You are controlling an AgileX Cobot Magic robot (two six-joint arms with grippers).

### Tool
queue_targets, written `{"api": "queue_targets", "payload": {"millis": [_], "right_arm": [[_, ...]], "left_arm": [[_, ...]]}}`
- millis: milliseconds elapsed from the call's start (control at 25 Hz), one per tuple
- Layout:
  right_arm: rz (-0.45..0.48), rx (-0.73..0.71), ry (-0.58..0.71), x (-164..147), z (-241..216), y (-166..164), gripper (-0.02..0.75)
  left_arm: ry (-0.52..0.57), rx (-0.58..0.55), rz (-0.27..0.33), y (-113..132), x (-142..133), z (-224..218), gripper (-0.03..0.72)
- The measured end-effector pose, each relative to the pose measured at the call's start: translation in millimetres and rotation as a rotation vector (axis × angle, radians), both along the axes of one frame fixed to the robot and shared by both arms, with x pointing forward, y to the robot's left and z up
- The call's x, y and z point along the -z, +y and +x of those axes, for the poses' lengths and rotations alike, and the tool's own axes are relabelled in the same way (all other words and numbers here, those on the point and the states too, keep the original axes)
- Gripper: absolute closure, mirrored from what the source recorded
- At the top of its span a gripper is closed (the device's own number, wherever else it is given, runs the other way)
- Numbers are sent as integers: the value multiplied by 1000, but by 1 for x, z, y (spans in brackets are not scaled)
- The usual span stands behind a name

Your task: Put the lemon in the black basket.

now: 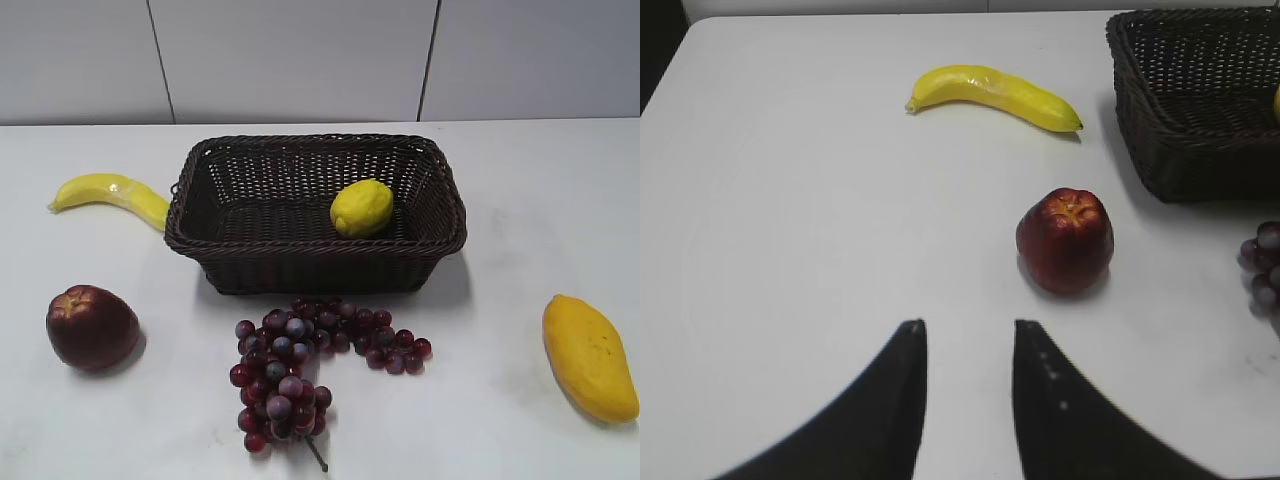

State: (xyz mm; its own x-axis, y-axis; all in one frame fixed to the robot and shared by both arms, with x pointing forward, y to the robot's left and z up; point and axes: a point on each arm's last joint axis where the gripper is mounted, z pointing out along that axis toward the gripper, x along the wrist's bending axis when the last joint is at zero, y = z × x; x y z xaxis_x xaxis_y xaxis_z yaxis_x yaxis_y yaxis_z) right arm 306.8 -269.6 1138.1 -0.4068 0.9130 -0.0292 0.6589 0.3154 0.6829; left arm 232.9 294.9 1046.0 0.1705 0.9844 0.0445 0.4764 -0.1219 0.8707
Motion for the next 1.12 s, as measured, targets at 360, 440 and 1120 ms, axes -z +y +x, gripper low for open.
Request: {"api": "queue_targets", "payload": {"millis": [360,440,1120], "right_arm": [[18,-5,-33,82,-38,-19,159],[38,-10,-50,86,-37,-17,160],[65,-15,-61,90,-35,-14,160]], "left_arm": [[0,0,0,0,0,0,453],[0,0,0,0,0,0,453],[0,0,0,0,0,0,453]]}}
